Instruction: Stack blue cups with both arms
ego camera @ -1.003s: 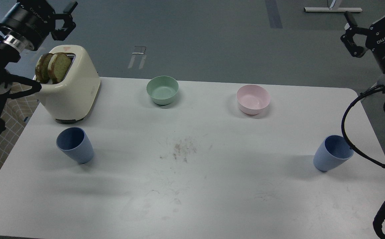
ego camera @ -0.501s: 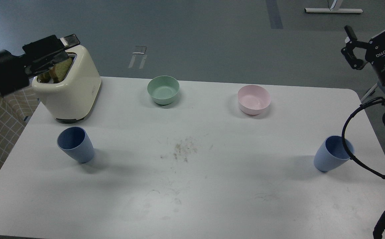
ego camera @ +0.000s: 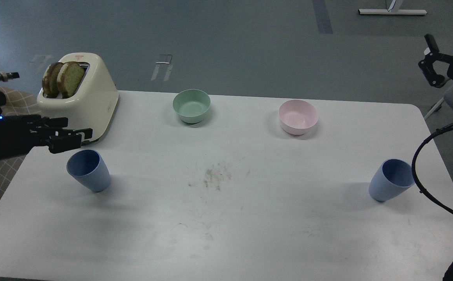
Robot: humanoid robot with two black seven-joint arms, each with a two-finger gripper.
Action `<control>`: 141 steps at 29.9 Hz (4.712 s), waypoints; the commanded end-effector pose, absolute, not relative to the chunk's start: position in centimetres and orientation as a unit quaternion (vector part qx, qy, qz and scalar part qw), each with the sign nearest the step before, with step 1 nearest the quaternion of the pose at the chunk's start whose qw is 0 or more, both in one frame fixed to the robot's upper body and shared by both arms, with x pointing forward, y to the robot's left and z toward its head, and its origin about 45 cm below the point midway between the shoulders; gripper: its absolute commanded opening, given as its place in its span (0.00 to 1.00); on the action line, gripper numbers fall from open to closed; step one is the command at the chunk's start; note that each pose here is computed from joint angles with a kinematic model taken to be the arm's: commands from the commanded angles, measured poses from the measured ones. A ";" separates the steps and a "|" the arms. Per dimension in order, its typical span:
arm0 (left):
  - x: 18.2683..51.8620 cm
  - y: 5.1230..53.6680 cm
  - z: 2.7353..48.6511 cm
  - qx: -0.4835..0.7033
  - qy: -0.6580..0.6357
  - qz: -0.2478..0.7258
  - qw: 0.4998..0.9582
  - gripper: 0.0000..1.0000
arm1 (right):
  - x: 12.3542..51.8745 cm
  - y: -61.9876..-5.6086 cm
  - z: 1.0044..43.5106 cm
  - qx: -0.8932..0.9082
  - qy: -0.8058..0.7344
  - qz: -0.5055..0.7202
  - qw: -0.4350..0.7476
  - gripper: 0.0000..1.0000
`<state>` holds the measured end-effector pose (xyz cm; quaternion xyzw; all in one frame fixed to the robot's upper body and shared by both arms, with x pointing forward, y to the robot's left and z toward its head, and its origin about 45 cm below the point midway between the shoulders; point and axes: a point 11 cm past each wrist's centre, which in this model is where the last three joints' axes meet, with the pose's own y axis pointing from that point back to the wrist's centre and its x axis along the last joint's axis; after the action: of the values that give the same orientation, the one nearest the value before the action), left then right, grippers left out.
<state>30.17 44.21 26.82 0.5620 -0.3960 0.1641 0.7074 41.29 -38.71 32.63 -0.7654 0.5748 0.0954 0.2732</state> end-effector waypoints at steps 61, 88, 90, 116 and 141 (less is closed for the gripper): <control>36.9 14.7 23.6 0.398 -0.576 -0.082 0.709 0.00 | 38.1 -40.8 30.2 -0.745 0.599 0.101 0.275 1.00; 38.0 13.7 20.7 0.420 -0.549 -0.097 0.716 0.49 | 37.4 -40.6 29.9 -0.745 0.598 0.103 0.278 1.00; 38.2 13.7 21.1 0.417 -0.548 -0.092 0.719 0.55 | 37.3 -40.6 29.9 -0.745 0.598 0.103 0.277 1.00; 40.5 38.2 38.3 -0.219 -0.105 0.523 0.817 0.98 | 34.8 -44.4 34.1 -0.755 0.622 -0.151 -0.143 1.00; 39.7 44.6 31.8 -0.294 0.015 0.621 0.727 0.98 | 30.3 -40.6 24.0 -0.702 0.348 -0.293 -0.548 0.99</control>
<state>39.63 44.65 31.64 -0.2918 0.0154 0.6212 0.7272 31.26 -40.19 25.54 -0.7213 0.3680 -0.2856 -0.5127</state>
